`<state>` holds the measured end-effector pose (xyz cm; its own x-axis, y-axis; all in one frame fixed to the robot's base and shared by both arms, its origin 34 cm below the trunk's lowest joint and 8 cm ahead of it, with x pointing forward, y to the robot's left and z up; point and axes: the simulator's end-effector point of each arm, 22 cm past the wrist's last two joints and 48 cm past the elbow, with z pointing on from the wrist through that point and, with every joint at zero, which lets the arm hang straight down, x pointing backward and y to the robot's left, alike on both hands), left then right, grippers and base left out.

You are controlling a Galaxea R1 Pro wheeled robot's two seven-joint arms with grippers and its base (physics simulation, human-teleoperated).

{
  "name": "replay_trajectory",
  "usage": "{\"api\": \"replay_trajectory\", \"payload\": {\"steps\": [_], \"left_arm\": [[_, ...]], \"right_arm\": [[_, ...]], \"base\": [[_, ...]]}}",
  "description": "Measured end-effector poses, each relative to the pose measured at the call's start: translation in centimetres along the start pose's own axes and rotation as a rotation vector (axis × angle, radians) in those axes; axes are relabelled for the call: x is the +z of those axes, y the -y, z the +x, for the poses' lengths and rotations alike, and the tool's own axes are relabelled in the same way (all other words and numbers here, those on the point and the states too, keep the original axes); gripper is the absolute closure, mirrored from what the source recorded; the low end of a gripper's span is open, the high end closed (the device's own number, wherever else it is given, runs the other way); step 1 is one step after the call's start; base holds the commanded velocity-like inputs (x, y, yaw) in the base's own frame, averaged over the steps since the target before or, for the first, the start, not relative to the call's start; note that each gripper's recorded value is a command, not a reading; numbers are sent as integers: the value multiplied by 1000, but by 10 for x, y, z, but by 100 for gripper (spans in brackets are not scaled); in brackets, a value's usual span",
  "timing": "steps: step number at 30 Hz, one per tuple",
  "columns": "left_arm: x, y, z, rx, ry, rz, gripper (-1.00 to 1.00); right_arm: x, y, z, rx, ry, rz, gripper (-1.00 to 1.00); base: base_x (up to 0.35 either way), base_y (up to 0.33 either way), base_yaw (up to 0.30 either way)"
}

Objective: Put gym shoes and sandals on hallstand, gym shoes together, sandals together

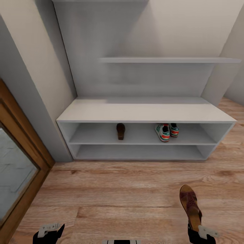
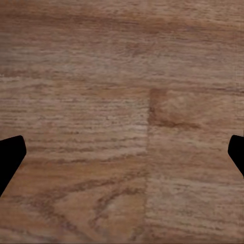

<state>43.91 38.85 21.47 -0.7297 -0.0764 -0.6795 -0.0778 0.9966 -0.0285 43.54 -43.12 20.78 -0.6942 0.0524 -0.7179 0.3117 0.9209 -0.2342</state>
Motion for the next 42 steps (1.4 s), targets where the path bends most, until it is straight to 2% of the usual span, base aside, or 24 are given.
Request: {"api": "replay_trajectory", "payload": {"steps": [9, 17, 20, 25, 26, 29, 30, 32, 38, 40, 42], "left_arm": [[0, 0, 0, 0, 0, 1, -100], [1, 9, 2, 17, -6, 19, -100], [2, 13, 1, 26, -7, 29, -100], [2, 14, 2, 31, -8, 33, -100], [2, 15, 1, 31, -7, 34, -100], [2, 15, 2, 32, -7, 34, -100], [2, 15, 1, 32, -7, 35, -100], [2, 15, 1, 32, -7, 35, -100], [2, 15, 1, 32, -6, 36, -100], [2, 15, 1, 32, -6, 36, -100], [2, 16, -1, 34, 2, 36, -100]], "right_arm": [[0, 0, 0, 0, 1, 0, 100], [-2, -11, 2, 7, -3, -13, 100], [-4, -22, 3, 9, -5, -29, 100], [-11, -57, 4, 25, -8, -73, 100], [-14, -72, 2, 34, -6, -88, 100], [-17, -96, -3, 49, -11, -110, 100], [-18, -110, -6, 53, -26, -121, 100], [-17, -122, -10, 55, -50, -123, 100], [-17, -171, -41, 21, -143, -114, 100], [-19, -181, -49, 11, -159, -112, 100], [-12, -181, -69, -15, -148, -98, 100]], "base": [[-15, 308, 0], [0, 254, 0], [0, 60, 0], [0, 21, 0], [0, 8, 0], [0, 5, 0], [0, 3, 0], [0, 2, 0], [0, 0, 0], [0, 0, 0], [0, 0, 0]]}}
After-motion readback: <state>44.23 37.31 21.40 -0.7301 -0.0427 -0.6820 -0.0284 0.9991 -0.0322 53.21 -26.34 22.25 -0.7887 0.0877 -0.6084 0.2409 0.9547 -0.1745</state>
